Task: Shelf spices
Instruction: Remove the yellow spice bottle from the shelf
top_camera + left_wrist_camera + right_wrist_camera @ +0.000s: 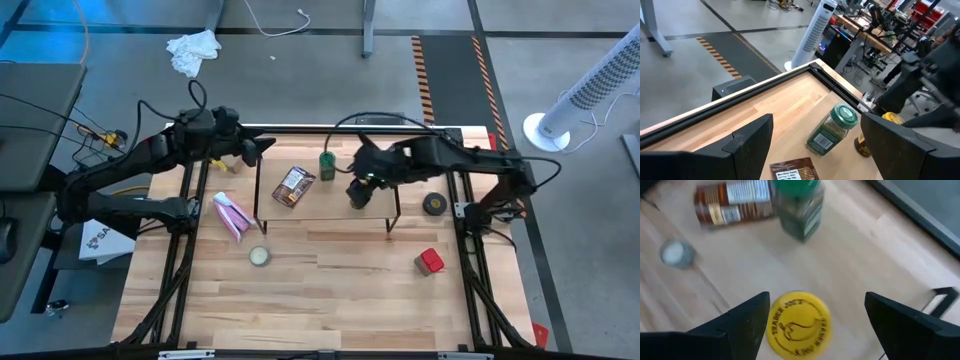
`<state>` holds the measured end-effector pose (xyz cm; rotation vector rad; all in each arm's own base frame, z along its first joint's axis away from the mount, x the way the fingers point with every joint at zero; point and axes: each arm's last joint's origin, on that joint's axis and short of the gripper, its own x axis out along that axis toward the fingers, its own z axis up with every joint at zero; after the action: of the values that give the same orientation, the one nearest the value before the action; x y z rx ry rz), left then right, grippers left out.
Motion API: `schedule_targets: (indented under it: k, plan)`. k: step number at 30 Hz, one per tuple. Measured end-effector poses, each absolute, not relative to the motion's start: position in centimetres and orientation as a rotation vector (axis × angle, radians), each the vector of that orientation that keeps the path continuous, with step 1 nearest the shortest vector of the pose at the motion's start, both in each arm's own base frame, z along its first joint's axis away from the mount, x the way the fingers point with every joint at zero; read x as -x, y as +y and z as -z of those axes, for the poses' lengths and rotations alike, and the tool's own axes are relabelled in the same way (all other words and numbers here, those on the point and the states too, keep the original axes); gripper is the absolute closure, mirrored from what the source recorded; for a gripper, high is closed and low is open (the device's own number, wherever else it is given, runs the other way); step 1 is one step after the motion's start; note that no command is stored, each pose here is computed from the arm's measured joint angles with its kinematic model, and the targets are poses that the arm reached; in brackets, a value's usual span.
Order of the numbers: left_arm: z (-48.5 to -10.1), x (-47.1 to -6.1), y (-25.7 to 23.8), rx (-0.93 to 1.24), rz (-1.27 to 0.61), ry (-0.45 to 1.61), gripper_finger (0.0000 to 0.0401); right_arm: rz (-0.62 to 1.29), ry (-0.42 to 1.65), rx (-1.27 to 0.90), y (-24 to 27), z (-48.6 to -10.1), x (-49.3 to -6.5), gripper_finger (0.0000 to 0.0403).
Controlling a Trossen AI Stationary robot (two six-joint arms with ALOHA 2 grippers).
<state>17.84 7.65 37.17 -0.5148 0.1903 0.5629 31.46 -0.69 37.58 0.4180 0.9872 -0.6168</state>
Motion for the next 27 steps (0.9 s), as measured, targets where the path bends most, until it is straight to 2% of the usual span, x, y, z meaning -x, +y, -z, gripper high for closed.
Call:
schedule_targets:
  k: [8,17,24,27]
  plan:
    - [-37.2,-17.7,7.6,0.515,-0.561,0.188,0.0102,0.621,1.171,-0.347,-0.5,-35.3,-33.8,0.008]
    - [-37.2,-17.7,7.6,0.515,-0.559,0.188,0.0102,0.679,1.242,-0.379,-0.3,-34.5,-33.4,0.0085]
    - [-37.2,-17.7,7.6,0.515,-0.562,0.189,0.0102,0.683,1.194,-0.402,-0.3,-34.6,-33.8,0.0176]
    - [-37.2,-17.7,7.6,0.515,-0.562,0.189,0.0102,0.692,1.189,-0.387,-0.3,-34.6,-33.8,0.0197]
